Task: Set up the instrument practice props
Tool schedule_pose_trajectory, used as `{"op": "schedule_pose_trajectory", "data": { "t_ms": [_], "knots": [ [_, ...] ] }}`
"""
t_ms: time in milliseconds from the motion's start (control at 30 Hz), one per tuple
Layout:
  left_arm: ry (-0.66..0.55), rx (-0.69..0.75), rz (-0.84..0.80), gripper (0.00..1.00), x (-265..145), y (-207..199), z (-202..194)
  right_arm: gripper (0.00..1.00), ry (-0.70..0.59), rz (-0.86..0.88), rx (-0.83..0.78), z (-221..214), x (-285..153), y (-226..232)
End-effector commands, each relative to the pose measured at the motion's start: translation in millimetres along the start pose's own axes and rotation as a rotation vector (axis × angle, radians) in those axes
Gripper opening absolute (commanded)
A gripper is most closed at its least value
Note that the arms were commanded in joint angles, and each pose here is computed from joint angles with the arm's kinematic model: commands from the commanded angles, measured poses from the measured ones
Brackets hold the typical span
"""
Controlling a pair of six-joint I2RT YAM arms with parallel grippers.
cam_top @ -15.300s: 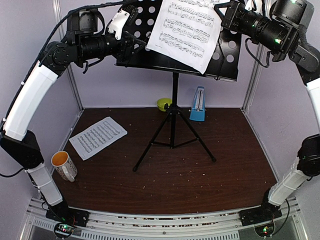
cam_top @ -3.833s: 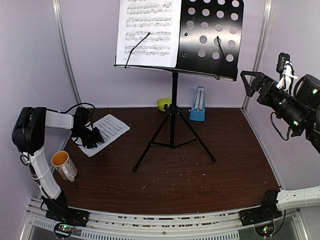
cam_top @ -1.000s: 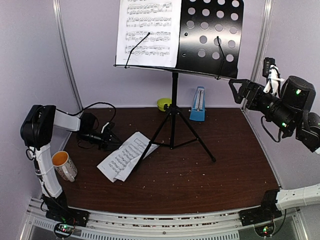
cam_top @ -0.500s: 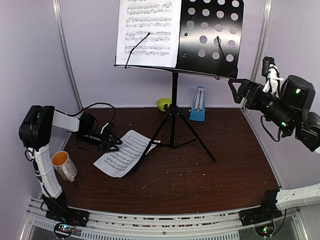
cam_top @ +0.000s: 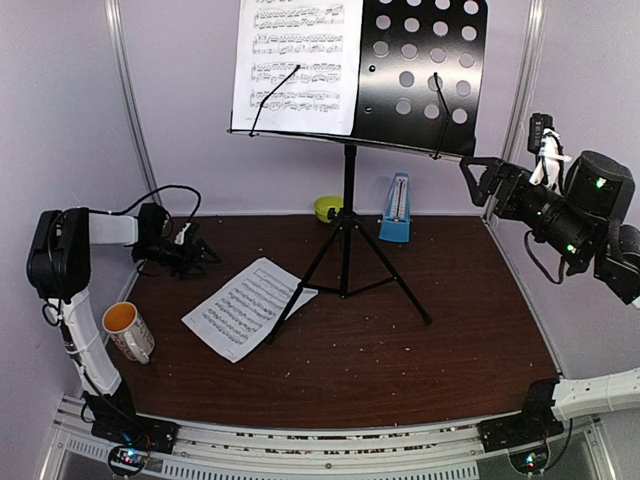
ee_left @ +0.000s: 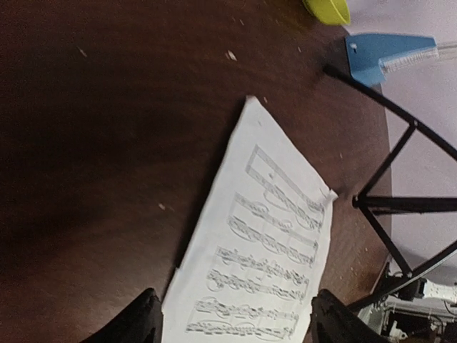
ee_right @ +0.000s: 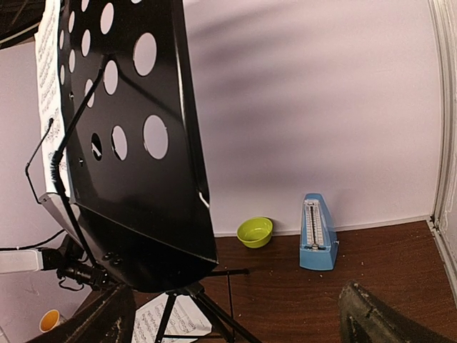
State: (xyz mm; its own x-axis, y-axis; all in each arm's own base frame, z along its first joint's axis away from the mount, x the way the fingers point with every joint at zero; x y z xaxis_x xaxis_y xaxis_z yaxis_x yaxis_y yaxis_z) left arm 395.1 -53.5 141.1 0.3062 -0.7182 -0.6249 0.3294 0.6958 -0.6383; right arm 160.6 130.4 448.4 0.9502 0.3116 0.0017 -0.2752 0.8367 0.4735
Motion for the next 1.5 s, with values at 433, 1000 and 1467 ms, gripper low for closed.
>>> {"op": "schedule_pose_trajectory", "data": {
  "t_ms": [433, 1000, 1467],
  "knots": [
    [0.319, 0.050, -0.041, 0.67, 56, 3, -34, 1.00, -0.029, -0.004, 0.009, 11, -9, -4],
    [0.388, 0.152, -0.383, 0.70, 103, -71, -59, 1.00, -0.033, 0.006, 0.012, 14, -12, -4],
    [0.301, 0.164, -0.525, 0.73, 97, -104, -79, 1.00, -0.035, 0.014, 0.021, 14, -14, -5]
  ]
}}
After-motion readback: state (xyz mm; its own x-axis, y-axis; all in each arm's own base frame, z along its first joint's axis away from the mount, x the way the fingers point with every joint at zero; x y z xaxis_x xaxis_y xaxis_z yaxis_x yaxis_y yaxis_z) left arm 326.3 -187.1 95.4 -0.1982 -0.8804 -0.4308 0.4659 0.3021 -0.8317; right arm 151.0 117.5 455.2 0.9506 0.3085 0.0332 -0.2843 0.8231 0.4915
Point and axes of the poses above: each gripper's point midway between its finger pads, its own x axis out along the fingers, its own y axis along the line the jaws close on, z = x × y, the point moved 9 cm from there along -x, back along the fingers, and after that the axes turned 10 degrees about x, right-handed, at the moved point
